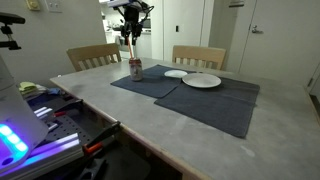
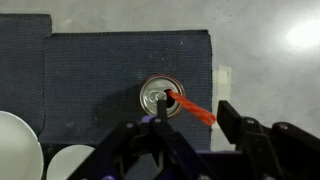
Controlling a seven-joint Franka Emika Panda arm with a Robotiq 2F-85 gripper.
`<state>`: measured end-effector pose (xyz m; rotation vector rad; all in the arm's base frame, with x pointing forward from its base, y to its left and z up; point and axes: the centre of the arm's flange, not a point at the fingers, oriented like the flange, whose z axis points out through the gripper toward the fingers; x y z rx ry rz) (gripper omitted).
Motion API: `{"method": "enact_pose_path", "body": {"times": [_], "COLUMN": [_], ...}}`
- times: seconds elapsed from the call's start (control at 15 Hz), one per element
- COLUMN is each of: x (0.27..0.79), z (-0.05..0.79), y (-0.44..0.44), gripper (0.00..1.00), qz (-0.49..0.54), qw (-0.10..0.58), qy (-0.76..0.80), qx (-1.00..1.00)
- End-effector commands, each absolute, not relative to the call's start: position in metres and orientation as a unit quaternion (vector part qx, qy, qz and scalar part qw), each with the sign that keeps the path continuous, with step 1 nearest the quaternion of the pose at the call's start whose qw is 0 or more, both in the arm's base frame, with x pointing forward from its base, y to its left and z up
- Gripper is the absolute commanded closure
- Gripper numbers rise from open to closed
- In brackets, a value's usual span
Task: Take the straw out of the can and place it on the white plate
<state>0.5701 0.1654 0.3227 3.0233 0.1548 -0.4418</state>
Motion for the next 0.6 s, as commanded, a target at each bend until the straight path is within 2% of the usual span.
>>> {"method": "enact_pose_path", "body": {"times": [0.0,0.2,0.27,0.53], "x": [0.5792,0.5779,0.5786,0.5817], "z": [0.3218,0.323,0.3237,0.331], "y": [0.1603,0.1591,0.1586,0.1576], "gripper": [0.77,0.96,0.99,0.98], "qz": [-0.155,-0.158,-0.16,-0.166], "qw": [0.039,0.041,0.041,0.045], "qy": [0.053,0.049,0.05,0.05], "qx": [0.986,0.985,0.985,0.984]}}
